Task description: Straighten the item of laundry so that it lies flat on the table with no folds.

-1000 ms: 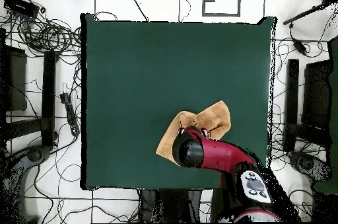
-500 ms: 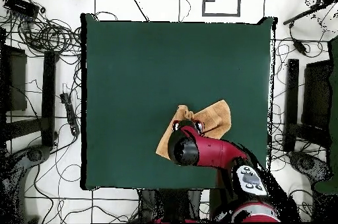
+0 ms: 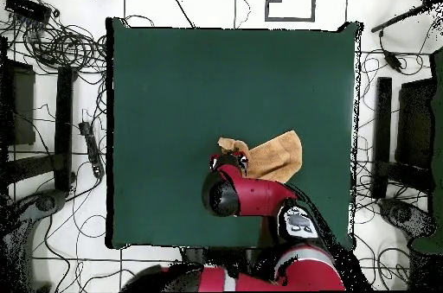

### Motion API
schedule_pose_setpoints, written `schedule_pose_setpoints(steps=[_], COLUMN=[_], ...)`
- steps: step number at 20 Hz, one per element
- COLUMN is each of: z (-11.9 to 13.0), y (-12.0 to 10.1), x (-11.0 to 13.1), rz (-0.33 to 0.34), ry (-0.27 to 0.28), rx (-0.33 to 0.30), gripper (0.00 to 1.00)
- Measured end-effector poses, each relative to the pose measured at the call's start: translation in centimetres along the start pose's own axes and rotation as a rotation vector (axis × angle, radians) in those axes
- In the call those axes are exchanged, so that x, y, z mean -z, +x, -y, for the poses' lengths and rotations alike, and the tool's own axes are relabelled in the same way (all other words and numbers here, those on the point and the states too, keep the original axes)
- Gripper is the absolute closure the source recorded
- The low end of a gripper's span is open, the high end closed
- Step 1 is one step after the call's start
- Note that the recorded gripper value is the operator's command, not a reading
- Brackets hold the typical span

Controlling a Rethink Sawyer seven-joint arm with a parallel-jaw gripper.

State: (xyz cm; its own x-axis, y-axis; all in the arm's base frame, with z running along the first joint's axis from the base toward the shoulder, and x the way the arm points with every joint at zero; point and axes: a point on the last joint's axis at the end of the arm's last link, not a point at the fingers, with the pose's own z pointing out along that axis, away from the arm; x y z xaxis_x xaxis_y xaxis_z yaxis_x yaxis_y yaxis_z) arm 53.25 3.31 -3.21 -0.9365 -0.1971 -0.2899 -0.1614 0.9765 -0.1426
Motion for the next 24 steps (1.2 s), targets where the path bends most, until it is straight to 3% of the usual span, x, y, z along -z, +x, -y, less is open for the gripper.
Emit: schedule_pose_setpoints(steps=[5,17,24], z=[-0.5,-0.1,1.5], y=[0.0,-0.3,-1.4], x=[-0.9,-1.3,-1.9], rz=[0.044,0.074,0.106], ry=[0.014,0.051,0.083], rx=[0.022,0.063,0.115], gripper=[1.00,1.00,1.00])
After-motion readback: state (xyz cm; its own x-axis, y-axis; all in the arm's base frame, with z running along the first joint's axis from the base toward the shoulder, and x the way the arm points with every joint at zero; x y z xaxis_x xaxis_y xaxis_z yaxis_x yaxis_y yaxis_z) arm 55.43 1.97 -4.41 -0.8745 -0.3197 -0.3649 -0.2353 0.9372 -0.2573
